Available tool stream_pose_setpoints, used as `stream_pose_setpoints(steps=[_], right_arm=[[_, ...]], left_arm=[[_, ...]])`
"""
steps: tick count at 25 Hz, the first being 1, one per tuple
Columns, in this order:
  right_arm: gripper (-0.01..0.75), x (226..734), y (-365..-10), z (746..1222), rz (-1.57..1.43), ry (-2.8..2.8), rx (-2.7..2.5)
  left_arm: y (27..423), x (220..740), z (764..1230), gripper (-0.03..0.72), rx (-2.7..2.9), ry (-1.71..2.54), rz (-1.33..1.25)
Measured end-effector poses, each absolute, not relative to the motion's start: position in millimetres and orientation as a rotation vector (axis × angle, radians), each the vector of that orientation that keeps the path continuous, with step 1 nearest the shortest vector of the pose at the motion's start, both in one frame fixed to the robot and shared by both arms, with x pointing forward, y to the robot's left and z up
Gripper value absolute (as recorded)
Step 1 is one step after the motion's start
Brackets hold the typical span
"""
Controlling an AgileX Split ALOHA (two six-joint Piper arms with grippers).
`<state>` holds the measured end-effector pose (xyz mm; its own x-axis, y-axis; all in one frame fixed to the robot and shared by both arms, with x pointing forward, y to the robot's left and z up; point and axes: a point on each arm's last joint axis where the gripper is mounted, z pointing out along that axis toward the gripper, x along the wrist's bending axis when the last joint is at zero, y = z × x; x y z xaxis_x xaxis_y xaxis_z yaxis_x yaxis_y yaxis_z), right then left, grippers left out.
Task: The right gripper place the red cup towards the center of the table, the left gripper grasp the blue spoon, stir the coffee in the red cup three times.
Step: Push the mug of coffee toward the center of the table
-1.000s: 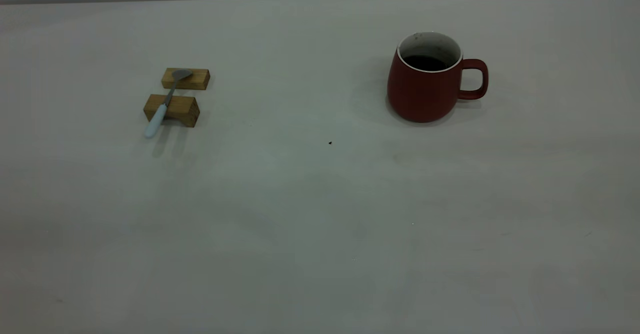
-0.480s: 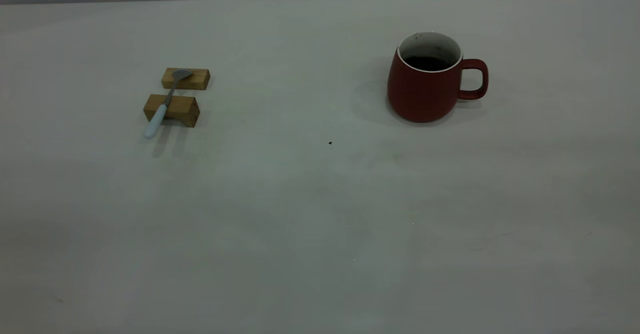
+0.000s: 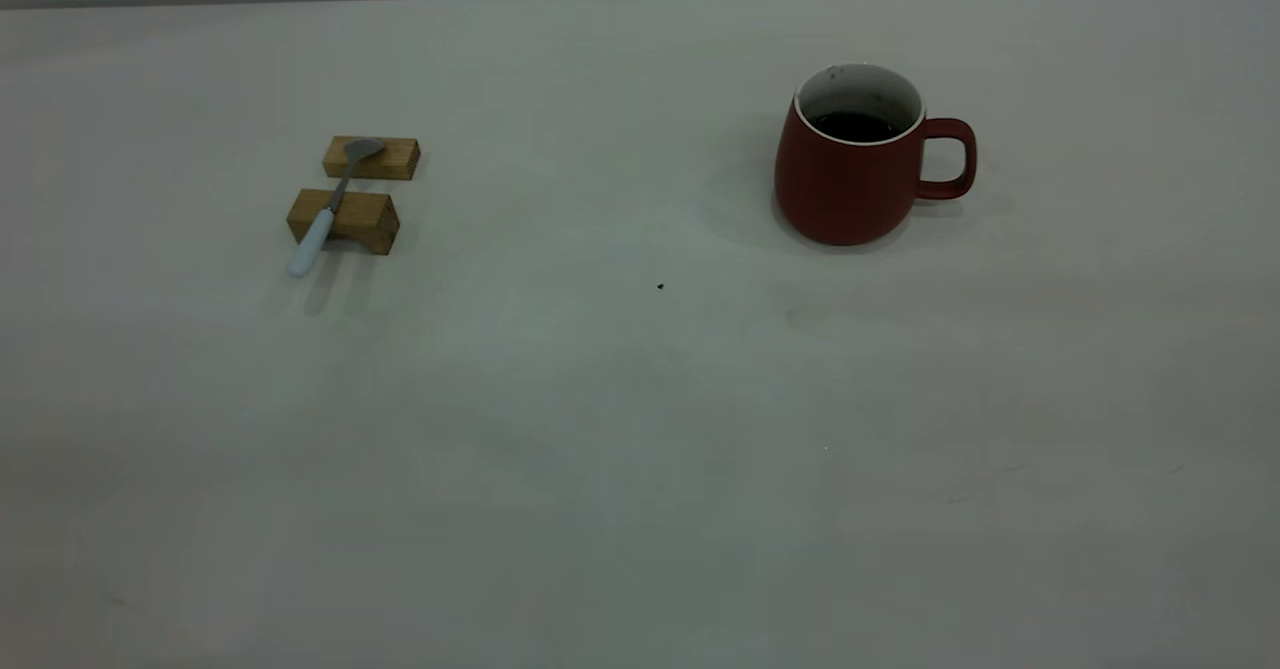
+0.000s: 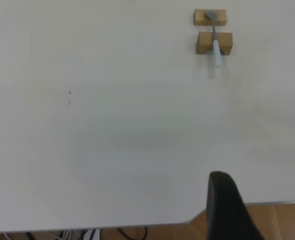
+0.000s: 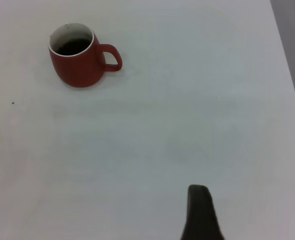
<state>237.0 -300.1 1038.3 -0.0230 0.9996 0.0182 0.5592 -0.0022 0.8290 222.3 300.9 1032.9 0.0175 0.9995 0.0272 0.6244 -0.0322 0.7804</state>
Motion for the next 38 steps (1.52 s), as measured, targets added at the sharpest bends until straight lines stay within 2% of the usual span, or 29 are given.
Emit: stream_pose_setpoints(steps=[5,8,23,30,34,38], right_arm=[[0.574,246,-295,1040,0.928,1.683,1.695],[0.574,270,-292,1045,0.913,1.728,1.754],[0.574,496,-282,1012,0.602,2.087,1.501],[0.574,588,-266,946,0.407,2.406,1.202],[0.574,622,-247,902,0.318,2.584,0.921],[0.574,645,-245,868,0.245,2.689,0.664]], left_arm=[[301,222,1033,0.434,1.717,1.665,0.829],[301,222,1033,0.434,1.717,1.665,0.829],[301,222,1033,0.434,1.717,1.665,0.829],[301,222,1033,0.434,1.717,1.665,0.829],[301,222,1033,0.434,1.717,1.665,0.829],[301,222,1033,0.434,1.717,1.665,0.829]])
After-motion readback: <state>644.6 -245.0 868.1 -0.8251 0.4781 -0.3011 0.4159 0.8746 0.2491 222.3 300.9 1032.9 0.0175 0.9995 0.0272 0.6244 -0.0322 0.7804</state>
